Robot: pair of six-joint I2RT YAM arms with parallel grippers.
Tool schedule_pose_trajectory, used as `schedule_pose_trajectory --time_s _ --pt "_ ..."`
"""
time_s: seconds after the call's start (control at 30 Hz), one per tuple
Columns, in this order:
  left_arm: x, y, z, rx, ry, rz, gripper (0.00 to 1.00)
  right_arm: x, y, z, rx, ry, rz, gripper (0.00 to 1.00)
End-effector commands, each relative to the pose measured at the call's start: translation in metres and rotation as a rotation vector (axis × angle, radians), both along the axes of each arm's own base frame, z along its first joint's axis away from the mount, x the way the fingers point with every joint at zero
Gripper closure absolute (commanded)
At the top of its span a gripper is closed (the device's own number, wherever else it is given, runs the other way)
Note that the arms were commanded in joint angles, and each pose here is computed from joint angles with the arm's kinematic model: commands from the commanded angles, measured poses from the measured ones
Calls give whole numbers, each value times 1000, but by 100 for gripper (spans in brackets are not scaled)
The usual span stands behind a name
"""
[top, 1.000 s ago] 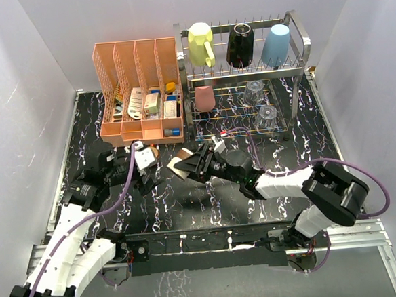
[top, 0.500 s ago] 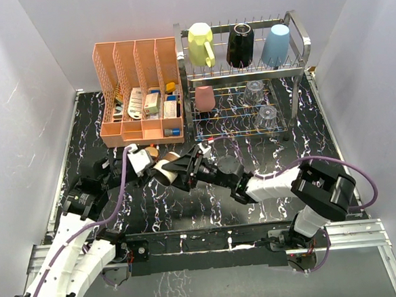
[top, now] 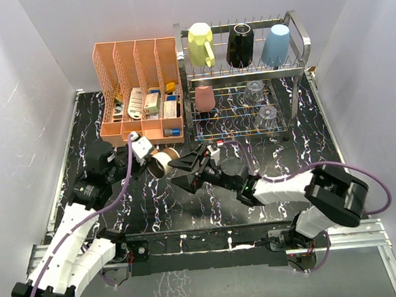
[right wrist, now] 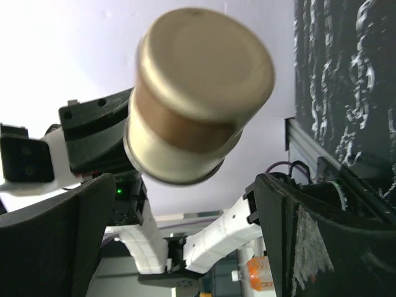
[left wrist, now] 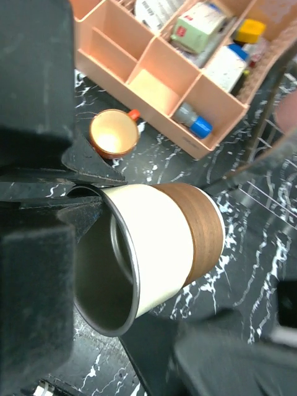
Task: Unload the cups from the dish rack
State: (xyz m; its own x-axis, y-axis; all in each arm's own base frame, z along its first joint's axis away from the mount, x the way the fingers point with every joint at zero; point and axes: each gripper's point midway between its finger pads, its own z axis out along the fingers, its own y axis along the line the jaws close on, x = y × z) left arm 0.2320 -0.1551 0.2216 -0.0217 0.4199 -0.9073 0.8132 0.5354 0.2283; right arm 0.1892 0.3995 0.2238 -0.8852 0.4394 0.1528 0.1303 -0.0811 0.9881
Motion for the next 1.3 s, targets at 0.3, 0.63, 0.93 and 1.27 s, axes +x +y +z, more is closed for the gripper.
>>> schedule_pose_trajectory --time_s 0.3,0.63,0.93,1.27 --pt "31 3 -38 174 431 106 100 40 -126 -42 -618 -145 -379 2" --pt "66 2 -81 386 644 131 100 64 -251 -19 -1066 -312 -573 2" --pt "83 -13 -106 399 802 188 99 87 -292 -5 -1290 -378 -656 2" --pt "104 -5 -120 517 830 274 98 95 -315 3 -1370 -386 -716 2"
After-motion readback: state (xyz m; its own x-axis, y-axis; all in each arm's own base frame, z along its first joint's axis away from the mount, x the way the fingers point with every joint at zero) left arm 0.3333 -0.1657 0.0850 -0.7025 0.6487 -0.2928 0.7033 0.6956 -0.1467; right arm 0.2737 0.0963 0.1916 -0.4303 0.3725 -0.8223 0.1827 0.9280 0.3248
